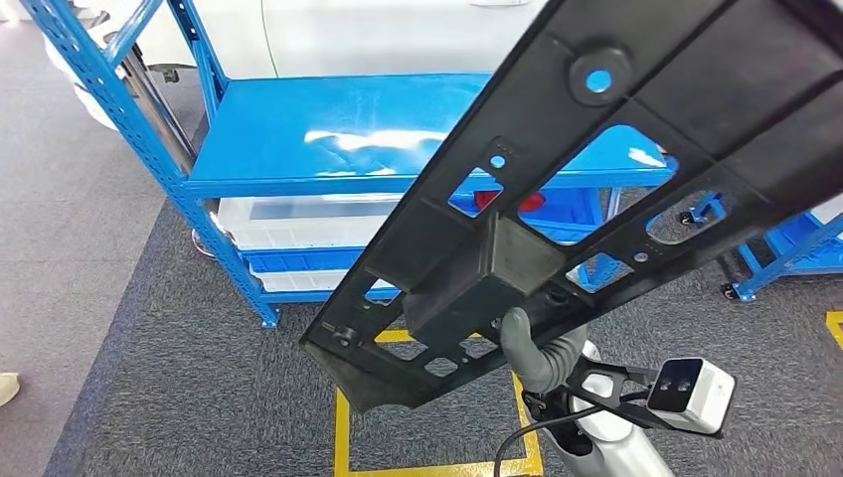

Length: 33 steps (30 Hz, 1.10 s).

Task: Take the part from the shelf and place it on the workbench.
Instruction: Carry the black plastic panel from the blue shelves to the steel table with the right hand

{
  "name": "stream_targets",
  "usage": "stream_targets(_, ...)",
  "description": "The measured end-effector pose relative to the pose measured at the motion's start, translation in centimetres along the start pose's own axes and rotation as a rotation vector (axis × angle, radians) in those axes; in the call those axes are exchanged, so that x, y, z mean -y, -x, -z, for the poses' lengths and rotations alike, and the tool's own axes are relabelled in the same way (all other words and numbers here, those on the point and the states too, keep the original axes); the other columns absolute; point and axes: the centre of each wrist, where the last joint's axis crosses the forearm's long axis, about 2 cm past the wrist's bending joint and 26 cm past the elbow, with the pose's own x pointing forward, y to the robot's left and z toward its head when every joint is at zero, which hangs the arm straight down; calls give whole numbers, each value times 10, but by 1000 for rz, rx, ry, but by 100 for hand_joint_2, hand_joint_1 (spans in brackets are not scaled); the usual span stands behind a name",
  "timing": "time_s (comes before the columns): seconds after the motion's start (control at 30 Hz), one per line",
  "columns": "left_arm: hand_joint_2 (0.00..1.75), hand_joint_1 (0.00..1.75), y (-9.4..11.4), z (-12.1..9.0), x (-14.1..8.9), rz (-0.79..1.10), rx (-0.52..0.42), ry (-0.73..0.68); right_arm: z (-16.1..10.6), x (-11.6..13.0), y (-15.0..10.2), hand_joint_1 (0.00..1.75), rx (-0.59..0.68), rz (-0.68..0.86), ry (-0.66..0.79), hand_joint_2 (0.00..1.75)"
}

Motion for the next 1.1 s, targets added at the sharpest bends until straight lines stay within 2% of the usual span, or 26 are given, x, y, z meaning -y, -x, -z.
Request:
stream_targets(0.27, 0, 0, 4, -2, -1, -21, -29, -26, 16, 10, -24, 175, 87, -170, -11, 175)
stream_targets(0.47, 0, 0, 5, -2, -3, 1, -31, -58, 16, 4, -38, 175, 109, -289, -22, 175)
stream_targets(0.77, 0, 0, 2, -1, -2, 54, 53, -122, 23, 2, -46, 175, 151, -302, -25, 175)
stream_targets(1.1, 0, 0, 5, -2, -4, 108, 50, -112, 12, -2, -48, 175, 120, -267, -13, 175)
